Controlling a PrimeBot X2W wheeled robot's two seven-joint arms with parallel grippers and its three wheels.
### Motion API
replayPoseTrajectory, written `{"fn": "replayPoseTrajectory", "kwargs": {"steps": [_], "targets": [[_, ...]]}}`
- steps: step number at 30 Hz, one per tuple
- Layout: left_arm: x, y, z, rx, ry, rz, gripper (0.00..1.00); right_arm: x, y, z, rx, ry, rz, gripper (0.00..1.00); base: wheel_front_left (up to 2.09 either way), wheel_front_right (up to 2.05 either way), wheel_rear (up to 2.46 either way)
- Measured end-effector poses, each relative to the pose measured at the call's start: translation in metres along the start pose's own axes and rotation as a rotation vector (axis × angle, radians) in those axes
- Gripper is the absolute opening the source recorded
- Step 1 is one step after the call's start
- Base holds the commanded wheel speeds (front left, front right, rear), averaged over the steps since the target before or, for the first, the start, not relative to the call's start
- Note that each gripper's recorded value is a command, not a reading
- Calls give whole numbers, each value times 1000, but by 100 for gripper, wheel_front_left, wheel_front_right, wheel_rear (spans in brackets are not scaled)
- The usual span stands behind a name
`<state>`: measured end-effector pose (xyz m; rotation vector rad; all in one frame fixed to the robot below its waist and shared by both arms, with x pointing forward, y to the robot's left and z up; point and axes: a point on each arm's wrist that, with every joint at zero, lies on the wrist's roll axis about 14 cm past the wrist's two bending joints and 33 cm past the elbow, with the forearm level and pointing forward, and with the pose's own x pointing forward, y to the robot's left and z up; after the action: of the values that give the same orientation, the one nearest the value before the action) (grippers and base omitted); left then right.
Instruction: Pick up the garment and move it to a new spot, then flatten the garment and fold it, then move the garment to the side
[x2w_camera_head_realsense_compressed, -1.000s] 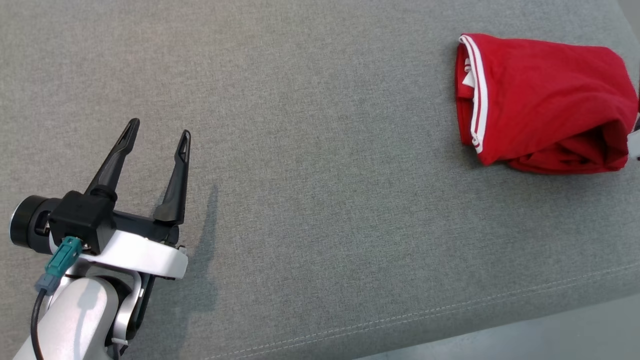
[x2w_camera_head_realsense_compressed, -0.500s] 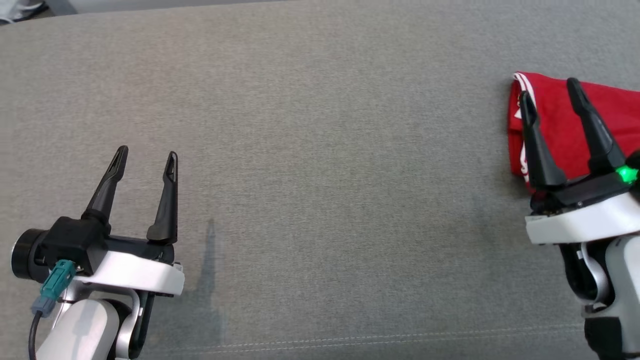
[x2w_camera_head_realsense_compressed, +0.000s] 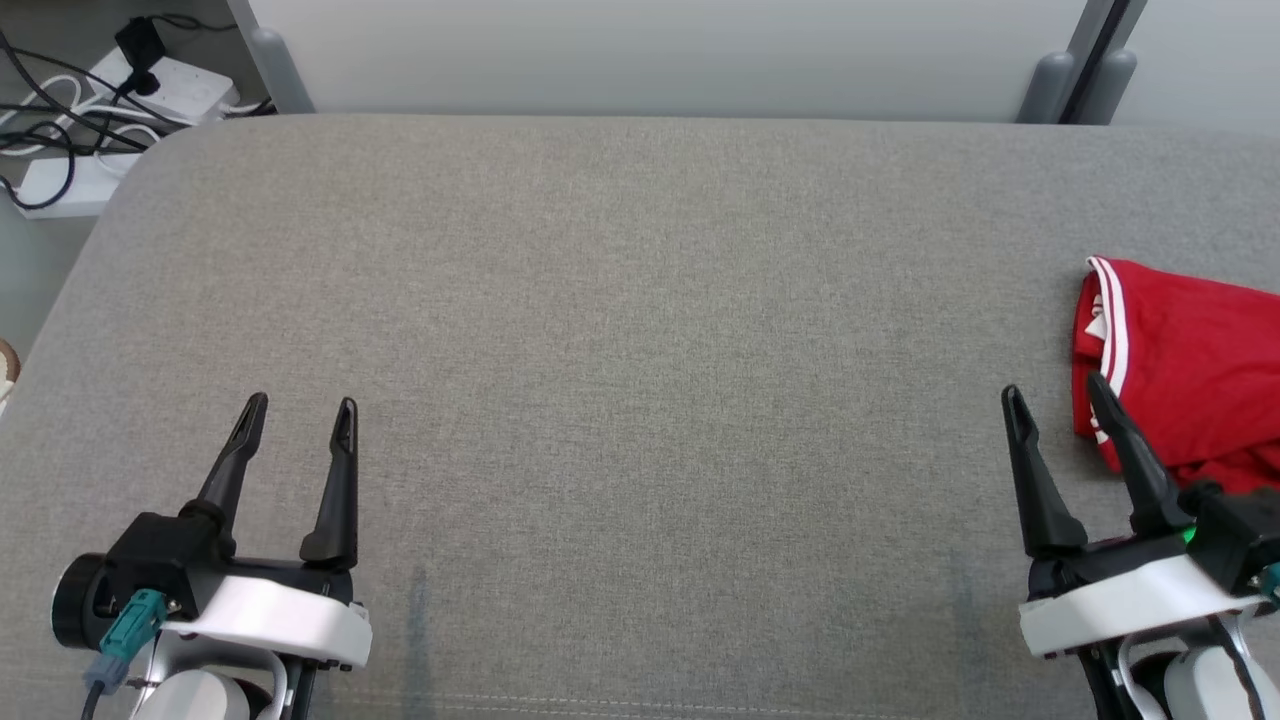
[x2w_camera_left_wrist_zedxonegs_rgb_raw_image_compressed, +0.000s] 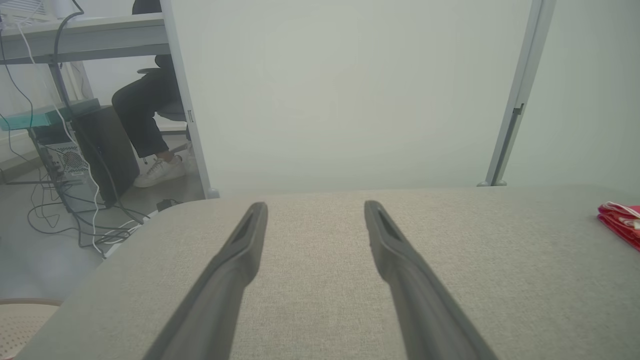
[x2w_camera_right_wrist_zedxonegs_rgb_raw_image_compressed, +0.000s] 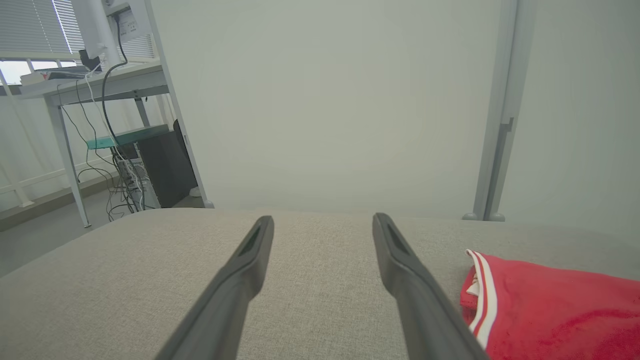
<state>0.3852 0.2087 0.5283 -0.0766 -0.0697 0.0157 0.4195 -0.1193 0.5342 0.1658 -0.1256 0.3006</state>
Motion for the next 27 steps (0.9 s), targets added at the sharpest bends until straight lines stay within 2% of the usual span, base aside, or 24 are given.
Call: {"fn": "replayPoseTrajectory", "kwargs": {"steps": [13,27], "targets": [[-21,0,6,-22,-18,5,100,-39,1,-14,9,60,-45,100,0,0,0],[-27,5,1,-21,16,17,100,-40,2,-9,3,43,-56,100,0,0,0]]}}
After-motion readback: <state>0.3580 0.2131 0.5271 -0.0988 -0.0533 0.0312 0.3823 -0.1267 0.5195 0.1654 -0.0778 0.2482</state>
